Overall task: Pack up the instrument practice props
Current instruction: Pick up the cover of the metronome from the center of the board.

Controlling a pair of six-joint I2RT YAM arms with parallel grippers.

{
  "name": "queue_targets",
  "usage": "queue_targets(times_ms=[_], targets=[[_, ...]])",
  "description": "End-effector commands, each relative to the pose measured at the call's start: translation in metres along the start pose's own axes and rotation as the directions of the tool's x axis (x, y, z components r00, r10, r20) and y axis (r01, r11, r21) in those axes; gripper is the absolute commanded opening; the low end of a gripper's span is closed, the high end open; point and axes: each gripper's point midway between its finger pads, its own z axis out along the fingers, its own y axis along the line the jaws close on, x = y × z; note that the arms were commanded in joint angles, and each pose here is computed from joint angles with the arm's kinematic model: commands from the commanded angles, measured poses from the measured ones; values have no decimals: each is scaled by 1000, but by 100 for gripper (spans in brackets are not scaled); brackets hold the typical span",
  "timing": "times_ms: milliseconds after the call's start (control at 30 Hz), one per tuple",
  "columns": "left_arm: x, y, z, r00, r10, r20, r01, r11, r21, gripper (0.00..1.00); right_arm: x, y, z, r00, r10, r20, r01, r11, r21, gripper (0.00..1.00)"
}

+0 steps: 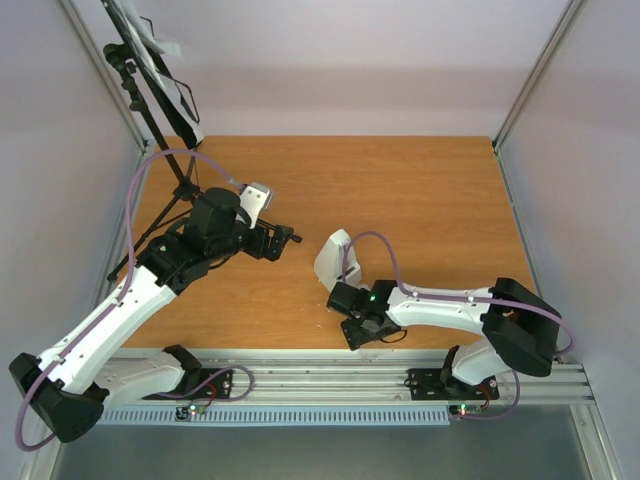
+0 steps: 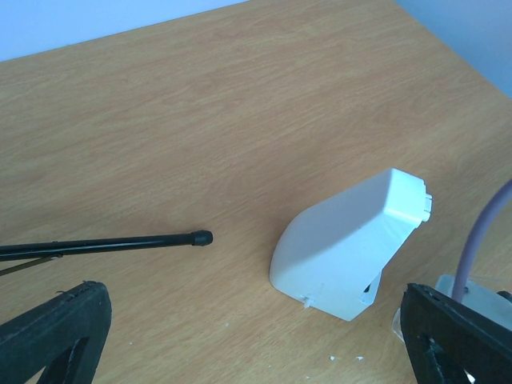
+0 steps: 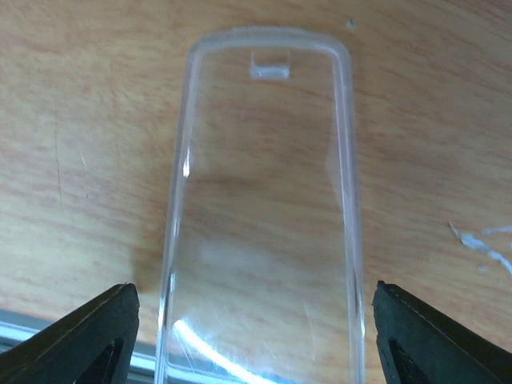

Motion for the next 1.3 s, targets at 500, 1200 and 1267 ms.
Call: queue_targets(times_ms=[500, 1200, 1267], targets=[[-1, -2, 4, 1000, -4, -1, 4, 1000, 11, 99, -8, 2, 19, 999, -39, -23, 39, 999, -17, 69], [-1, 0, 5, 1000, -17, -6, 17, 1000, 2, 99, -62, -20, -103, 842, 35, 538, 58, 987, -153, 56], [-2, -6, 3, 998, -55, -9, 55, 998, 32, 99, -75, -23, -127, 768, 62, 637, 62, 983, -171, 56]])
